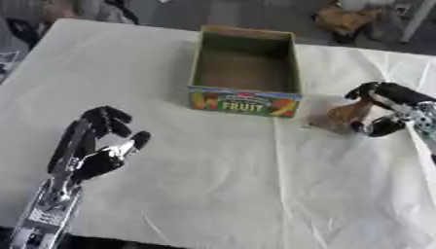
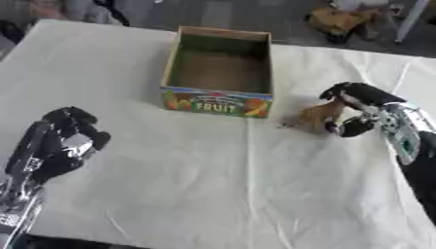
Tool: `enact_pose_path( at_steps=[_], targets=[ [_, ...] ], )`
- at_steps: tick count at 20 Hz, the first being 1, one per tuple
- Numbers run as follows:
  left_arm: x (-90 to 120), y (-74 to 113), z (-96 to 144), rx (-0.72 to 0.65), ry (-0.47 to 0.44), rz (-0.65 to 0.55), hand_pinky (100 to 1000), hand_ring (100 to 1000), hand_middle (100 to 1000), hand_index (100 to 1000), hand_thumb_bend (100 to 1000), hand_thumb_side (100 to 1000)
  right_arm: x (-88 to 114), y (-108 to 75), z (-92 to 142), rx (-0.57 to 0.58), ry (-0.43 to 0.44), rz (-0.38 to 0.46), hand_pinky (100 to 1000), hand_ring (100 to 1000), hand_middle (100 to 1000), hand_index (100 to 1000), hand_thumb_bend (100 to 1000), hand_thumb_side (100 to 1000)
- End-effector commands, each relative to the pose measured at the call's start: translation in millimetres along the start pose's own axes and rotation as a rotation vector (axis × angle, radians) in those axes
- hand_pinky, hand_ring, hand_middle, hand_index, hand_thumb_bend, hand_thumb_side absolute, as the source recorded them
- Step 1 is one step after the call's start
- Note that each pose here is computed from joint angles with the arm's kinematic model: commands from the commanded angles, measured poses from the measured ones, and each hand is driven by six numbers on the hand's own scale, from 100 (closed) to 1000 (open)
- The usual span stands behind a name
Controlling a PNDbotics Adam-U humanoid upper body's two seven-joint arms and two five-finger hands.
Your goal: Pick up objects on the table and place them in the box.
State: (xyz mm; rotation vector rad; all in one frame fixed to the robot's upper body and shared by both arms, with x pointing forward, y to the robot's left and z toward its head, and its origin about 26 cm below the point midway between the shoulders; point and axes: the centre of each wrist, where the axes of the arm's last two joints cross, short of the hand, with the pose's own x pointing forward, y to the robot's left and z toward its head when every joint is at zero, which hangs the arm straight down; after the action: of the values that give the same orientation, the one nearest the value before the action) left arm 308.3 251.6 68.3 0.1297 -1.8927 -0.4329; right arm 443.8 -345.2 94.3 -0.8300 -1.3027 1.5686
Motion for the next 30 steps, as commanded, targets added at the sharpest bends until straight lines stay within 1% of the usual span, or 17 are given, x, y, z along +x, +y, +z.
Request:
enact_pose_path(
  at_steps=[1, 3, 6, 9, 12, 17, 20, 24, 26, 30],
  targets=[
    [6.3, 1.0, -3.9, -0.005, -0.026, -0.002, 554, 508, 535, 593, 653, 366, -3.5, -14.4, 0.0, -0.034, 0.012, 0.041, 862, 808, 648, 793, 270, 100],
    [6.3, 0.9, -4.0, -0.005, -0.026, -0.002, 554, 508, 535, 593, 653, 365, -2.2, -13.4, -1.1, -0.041, 0.011, 0.049, 853, 793, 598, 749, 267, 100],
    [6.2, 0.9, -3.9, -0.004, -0.026, -0.001, 554, 508, 535, 593, 653, 365, -0.6, -11.6, -2.5, -0.051, 0.007, 0.058, 837, 756, 504, 645, 257, 100],
    [6.1, 0.6, -3.9, -0.005, -0.026, 0.0, 554, 508, 535, 593, 654, 365, 0.9, -9.9, -3.7, -0.064, 0.006, 0.062, 825, 723, 451, 572, 238, 100],
    [6.2, 0.6, -4.0, -0.004, -0.026, -0.001, 553, 507, 534, 593, 653, 365, 2.2, -7.7, -4.7, -0.073, 0.005, 0.063, 809, 684, 393, 502, 194, 100],
    [6.1, 0.6, -3.8, -0.003, -0.026, 0.0, 553, 507, 534, 593, 654, 365, 2.6, -7.4, -5.0, -0.099, 0.006, 0.06, 771, 626, 333, 440, 107, 100],
    [6.2, 0.8, -3.9, -0.003, -0.026, 0.0, 553, 507, 534, 593, 654, 365, 1.9, -11.6, -3.9, -0.133, 0.009, 0.054, 757, 603, 309, 419, 100, 100],
    [6.1, 0.9, -3.8, -0.003, -0.026, -0.001, 554, 506, 534, 593, 654, 365, 2.1, -25.7, -1.3, -0.186, 0.003, 0.056, 752, 595, 304, 417, 100, 100],
    [6.1, 1.2, -3.7, -0.003, -0.025, -0.003, 554, 506, 534, 593, 653, 365, 3.1, -37.8, 0.2, -0.211, -0.006, 0.066, 753, 594, 303, 417, 100, 100],
    [5.7, 1.4, -3.3, -0.004, -0.024, -0.004, 553, 506, 534, 592, 654, 365, 8.1, -68.3, 2.6, -0.262, -0.028, 0.095, 754, 593, 301, 416, 100, 100]
  ],
)
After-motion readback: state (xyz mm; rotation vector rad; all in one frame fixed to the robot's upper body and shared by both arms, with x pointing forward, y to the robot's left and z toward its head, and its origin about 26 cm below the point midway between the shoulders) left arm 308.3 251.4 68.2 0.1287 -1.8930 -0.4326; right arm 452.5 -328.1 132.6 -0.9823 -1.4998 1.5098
